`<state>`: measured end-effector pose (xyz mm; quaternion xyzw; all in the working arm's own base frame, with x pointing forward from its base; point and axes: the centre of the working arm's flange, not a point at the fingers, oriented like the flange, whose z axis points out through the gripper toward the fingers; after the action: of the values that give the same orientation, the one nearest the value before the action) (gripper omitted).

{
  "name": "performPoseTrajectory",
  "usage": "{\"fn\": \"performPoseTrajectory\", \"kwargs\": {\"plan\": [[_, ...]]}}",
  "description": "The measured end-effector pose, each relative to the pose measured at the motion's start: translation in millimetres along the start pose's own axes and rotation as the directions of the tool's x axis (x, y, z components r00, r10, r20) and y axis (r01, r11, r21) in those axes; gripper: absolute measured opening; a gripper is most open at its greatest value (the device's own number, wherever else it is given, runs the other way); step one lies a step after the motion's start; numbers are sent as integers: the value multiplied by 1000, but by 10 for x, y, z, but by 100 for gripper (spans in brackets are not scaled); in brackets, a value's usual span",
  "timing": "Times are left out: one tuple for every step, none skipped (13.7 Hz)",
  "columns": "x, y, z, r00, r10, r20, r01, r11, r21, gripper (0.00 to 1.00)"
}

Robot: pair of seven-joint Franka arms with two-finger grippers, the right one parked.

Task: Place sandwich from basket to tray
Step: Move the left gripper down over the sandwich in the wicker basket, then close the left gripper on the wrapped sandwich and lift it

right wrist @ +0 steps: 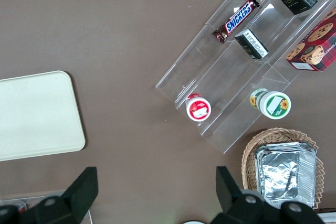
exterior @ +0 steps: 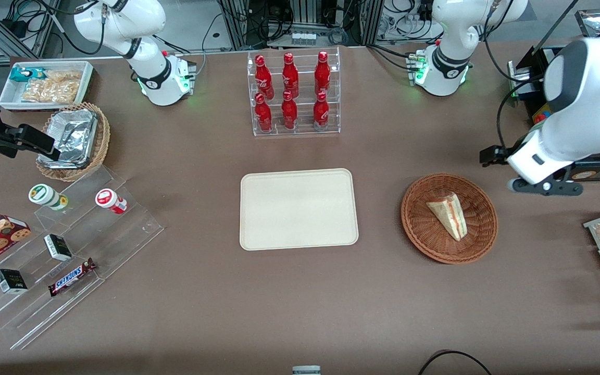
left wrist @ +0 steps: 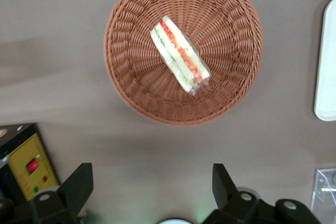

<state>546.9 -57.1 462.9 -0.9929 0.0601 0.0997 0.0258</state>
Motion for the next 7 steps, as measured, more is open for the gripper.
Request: {"fn": "performPoseTrajectory", "kwargs": {"plan": [[24,28,194,1000,5,-15,-5,1000,0,100],[38,50,398,999,9,-33,-9,1000,0,100],[39,65,590,999,12,-50,-12,1000,-1,100],[32,77,763,998,13,-68,-13,1000,-2,100],[22,87,920,996,6,-90,-7,1000,-4,100],[7,98,1064,993,-17,-114,16,1000,-8,100],[-15,107,1191,989,-64,-132,62,998,-16,100]]}}
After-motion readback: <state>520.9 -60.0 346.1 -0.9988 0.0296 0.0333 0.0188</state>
